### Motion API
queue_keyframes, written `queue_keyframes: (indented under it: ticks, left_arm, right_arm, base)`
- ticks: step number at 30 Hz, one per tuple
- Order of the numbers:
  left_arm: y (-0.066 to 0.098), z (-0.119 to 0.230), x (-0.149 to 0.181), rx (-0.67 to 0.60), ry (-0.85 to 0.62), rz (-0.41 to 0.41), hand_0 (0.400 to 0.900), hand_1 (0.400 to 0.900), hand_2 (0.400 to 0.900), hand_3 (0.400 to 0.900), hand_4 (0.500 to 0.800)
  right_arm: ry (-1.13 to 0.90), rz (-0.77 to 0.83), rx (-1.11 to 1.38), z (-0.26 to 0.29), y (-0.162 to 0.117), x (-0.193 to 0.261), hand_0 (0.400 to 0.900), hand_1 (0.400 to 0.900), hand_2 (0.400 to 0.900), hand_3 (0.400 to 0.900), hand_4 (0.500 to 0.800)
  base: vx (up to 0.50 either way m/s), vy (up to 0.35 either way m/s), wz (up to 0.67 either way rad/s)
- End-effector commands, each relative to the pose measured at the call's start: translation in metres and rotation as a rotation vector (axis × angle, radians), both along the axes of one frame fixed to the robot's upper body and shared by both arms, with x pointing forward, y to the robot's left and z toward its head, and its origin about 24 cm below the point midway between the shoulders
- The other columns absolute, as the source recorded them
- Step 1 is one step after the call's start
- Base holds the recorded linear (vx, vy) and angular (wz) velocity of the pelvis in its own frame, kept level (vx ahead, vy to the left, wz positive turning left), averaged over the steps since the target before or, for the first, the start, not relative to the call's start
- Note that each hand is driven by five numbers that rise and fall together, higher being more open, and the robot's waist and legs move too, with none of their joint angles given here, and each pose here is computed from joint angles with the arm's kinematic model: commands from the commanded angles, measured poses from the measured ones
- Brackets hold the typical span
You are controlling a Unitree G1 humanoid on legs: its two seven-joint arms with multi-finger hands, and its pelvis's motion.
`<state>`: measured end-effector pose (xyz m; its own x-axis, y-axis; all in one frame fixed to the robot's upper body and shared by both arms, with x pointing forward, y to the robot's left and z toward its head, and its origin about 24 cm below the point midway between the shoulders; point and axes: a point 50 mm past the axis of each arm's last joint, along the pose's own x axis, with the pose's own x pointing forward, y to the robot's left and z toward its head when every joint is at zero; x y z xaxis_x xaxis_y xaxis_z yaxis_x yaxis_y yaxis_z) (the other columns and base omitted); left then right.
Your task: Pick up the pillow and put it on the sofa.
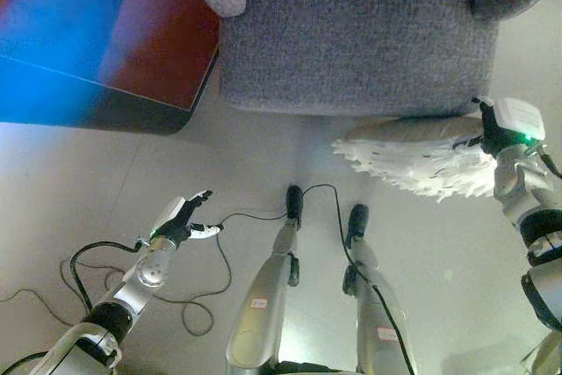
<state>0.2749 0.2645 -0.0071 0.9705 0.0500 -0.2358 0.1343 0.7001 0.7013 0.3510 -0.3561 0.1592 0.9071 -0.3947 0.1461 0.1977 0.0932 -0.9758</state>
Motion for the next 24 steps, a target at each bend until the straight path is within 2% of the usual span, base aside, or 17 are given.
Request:
queue_keyframes:
  ticks: [1, 12, 17, 24]
  left_arm:
    - [0.019, 0.025, 0.004, 0.013, -0.132, 0.052, 0.900, 0.900, 0.900, 0.900, 0.800]
    - [0.023, 0.050, 0.011, 0.010, -0.244, 0.057, 0.900, 0.900, 0.900, 0.900, 0.800]
    - [0.027, 0.059, 0.012, 0.030, -0.265, 0.049, 0.900, 0.900, 0.900, 0.900, 0.800]
    - [0.031, 0.069, 0.013, 0.040, -0.287, 0.038, 0.900, 0.900, 0.900, 0.900, 0.800]
  right_arm:
    - [-0.076, -0.050, -0.112, 0.065, -0.022, -0.007, 0.900, 0.900, 0.900, 0.900, 0.800]
    - [0.157, -0.123, -0.174, 0.077, -0.032, -0.009, 0.900, 0.900, 0.900, 0.900, 0.800]
    - [0.267, -0.100, -0.132, 0.070, -0.033, -0.010, 0.900, 0.900, 0.900, 0.900, 0.800]
    - [0.320, -0.066, -0.099, 0.063, -0.035, -0.013, 0.900, 0.900, 0.900, 0.900, 0.800]
  base:
    - [0.000, 0.000, 0.00]
    - [-0.006, -0.007, 0.02]
    - [0.001, -0.039, 0.01]
    - [0.010, -0.012, -0.03]
